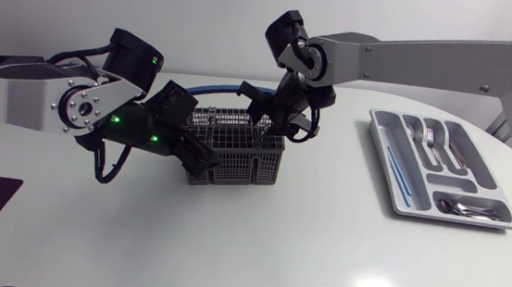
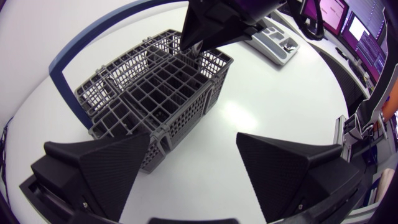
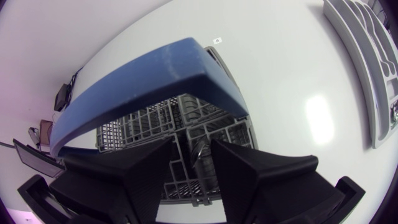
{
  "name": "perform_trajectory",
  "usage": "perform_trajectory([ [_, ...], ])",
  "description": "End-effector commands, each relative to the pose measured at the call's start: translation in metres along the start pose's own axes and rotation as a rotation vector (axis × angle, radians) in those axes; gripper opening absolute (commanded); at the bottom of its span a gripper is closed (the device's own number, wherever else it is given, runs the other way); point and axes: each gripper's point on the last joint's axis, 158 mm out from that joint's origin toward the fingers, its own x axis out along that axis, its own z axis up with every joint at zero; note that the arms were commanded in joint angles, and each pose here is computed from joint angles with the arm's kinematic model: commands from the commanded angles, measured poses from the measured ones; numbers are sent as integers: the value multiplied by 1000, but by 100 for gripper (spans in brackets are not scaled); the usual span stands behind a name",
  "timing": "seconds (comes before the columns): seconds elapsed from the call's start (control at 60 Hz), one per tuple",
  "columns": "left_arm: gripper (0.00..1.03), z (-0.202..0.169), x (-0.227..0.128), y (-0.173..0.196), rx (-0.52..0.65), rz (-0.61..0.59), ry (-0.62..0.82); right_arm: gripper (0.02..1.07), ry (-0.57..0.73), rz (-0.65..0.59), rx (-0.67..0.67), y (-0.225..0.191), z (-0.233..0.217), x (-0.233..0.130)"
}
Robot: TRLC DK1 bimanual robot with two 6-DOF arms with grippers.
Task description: Unload the cutlery basket into the drawer organizer.
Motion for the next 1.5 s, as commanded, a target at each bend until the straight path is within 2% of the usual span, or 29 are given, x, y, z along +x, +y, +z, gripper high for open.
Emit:
perform_trajectory([
  [0.0,98,-2,-4,-3,17,3,-9,46,5,-27,21,-8,-7,8],
  [0.267,98,-7,-2,-4,16,2,-9,29,-29,-32,0,-6,-6,4],
  [0.533,98,-6,-3,-3,20,9,-15,26,-52,-31,-32,0,-8,0],
  [0.9,98,-5,-3,-3,21,10,-16,10,-82,-20,-95,6,-9,0],
  [1.483,98,-8,-3,-6,15,6,-12,8,-136,-10,-130,9,-5,-20],
])
